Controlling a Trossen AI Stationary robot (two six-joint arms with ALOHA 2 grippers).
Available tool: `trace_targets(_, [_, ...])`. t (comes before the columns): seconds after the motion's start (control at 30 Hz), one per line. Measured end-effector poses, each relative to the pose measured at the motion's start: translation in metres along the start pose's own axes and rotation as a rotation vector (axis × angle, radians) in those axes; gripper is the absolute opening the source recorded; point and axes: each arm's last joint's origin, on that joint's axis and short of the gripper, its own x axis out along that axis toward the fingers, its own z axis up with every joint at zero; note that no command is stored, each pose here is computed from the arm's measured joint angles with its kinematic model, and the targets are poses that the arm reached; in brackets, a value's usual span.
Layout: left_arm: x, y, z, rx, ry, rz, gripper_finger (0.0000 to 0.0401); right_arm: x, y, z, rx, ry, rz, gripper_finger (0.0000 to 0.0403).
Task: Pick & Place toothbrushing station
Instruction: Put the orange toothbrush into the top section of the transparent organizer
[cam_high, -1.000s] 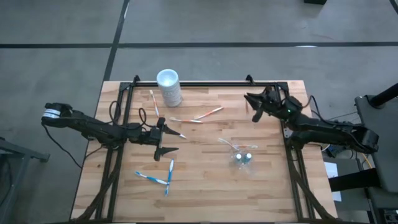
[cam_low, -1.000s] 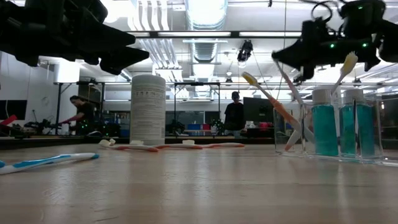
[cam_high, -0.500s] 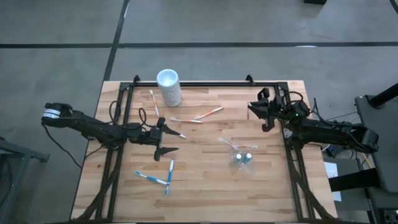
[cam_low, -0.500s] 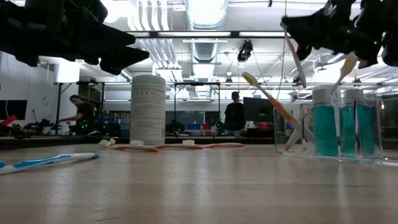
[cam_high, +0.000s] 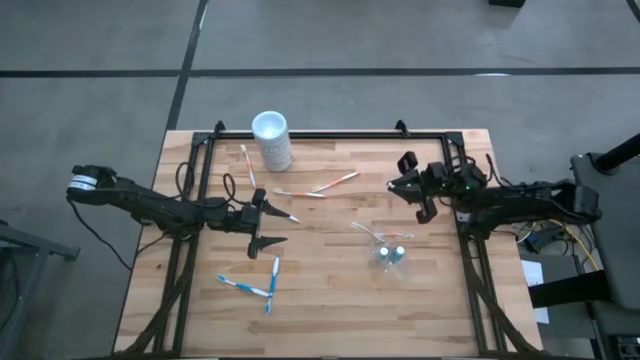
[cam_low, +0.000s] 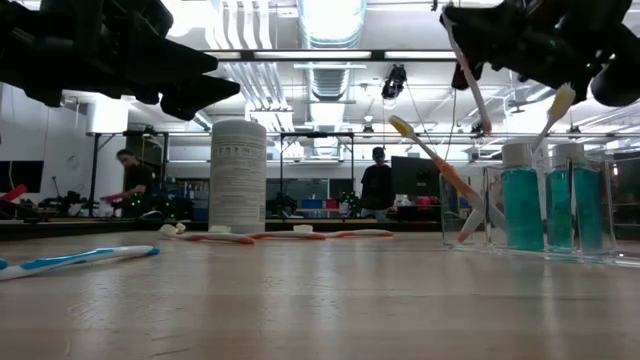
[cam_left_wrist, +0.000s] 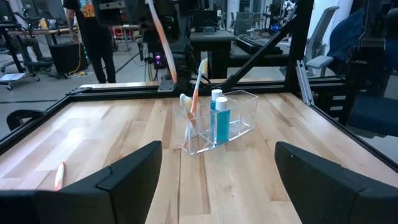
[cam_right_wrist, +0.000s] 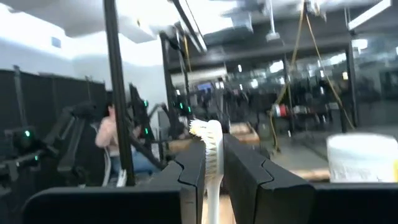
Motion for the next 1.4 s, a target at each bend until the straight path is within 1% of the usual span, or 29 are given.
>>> trace_targets(0.1, [0.0,0.0,0.0,0.0,-0.001,0.0,0.0319,0.003,0.0,-0.002,-0.005,-0.045,0.023,0.0043])
trace_targets(0.2, [0.0,0.0,0.0,0.0,-0.001,0.0,0.0319,0.005,-0.004,-0.01,0.044,-0.031,0.02,0.0043])
trace_targets(0.33, [0.0,0.0,0.0,0.0,-0.001,0.0,0.0319,0.008,-0.005,-0.017,0.05,-0.051,0.037,0.0043])
trace_targets(0.47, [0.0,0.0,0.0,0.0,0.0,0.0,0.0319,0.01,-0.007,-0.027,0.126,-0.012,0.028,0.0043])
trace_targets(0.57, [0.0,0.0,0.0,0.0,0.001,0.0,0.0319,0.011,-0.007,-0.033,0.155,0.017,0.031,0.0043])
trace_targets(0.8, [0.0,0.0,0.0,0.0,0.002,0.0,0.0319,0.012,-0.008,-0.039,0.167,0.036,0.019,0.0043])
trace_targets(1.03, [0.0,0.0,0.0,0.0,0.003,0.0,0.0319,0.012,-0.013,-0.052,0.123,0.095,-0.001,0.0043])
trace_targets(1.4, [0.0,0.0,-0.001,0.0,0.007,0.0,0.0319,0.011,-0.017,-0.074,0.168,0.193,-0.007,0.0043])
